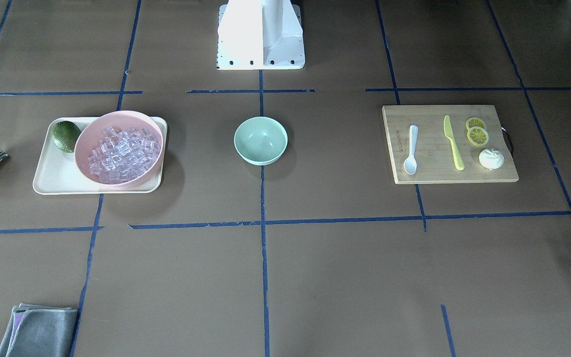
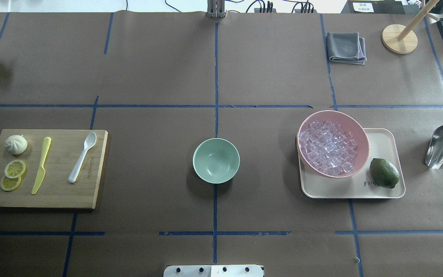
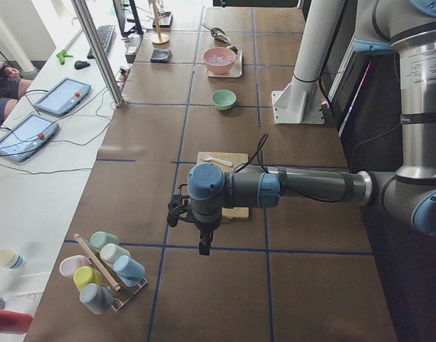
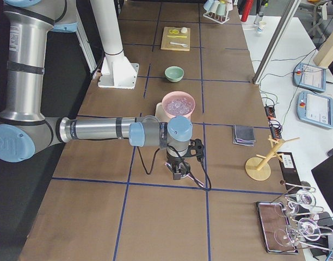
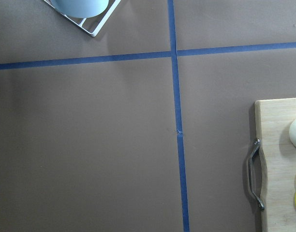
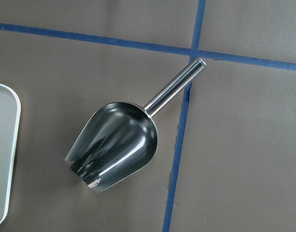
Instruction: Put spoon and ice into bowl
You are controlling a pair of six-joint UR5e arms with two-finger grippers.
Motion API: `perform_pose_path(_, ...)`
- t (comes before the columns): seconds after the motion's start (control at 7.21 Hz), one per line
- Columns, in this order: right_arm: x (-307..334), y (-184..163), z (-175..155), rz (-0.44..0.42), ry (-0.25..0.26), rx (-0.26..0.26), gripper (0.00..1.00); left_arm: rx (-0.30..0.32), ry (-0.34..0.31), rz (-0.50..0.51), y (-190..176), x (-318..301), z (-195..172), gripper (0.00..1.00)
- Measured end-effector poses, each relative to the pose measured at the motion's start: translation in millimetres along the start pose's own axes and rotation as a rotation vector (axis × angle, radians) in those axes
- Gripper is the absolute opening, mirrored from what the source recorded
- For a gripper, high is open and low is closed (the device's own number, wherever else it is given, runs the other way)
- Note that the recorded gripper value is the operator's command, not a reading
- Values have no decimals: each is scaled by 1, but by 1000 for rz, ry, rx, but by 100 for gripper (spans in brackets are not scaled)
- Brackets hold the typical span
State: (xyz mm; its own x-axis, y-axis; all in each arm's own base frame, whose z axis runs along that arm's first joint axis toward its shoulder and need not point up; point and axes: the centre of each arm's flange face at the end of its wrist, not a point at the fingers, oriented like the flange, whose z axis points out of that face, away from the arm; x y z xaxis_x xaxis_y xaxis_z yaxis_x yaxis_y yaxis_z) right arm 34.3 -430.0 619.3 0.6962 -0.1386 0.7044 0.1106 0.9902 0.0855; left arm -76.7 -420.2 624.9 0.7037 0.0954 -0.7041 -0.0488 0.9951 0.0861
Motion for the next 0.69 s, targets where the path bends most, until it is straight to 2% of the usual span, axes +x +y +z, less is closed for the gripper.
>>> perform_pose_path(0.28, 0, 0, 0, 0, -2, 0, 100, -10, 4, 36, -12, 17, 6, 100)
perform_pose_path(0.69, 1, 0, 1, 1, -1, -1, 100, 82, 7, 161, -68, 55, -19, 100)
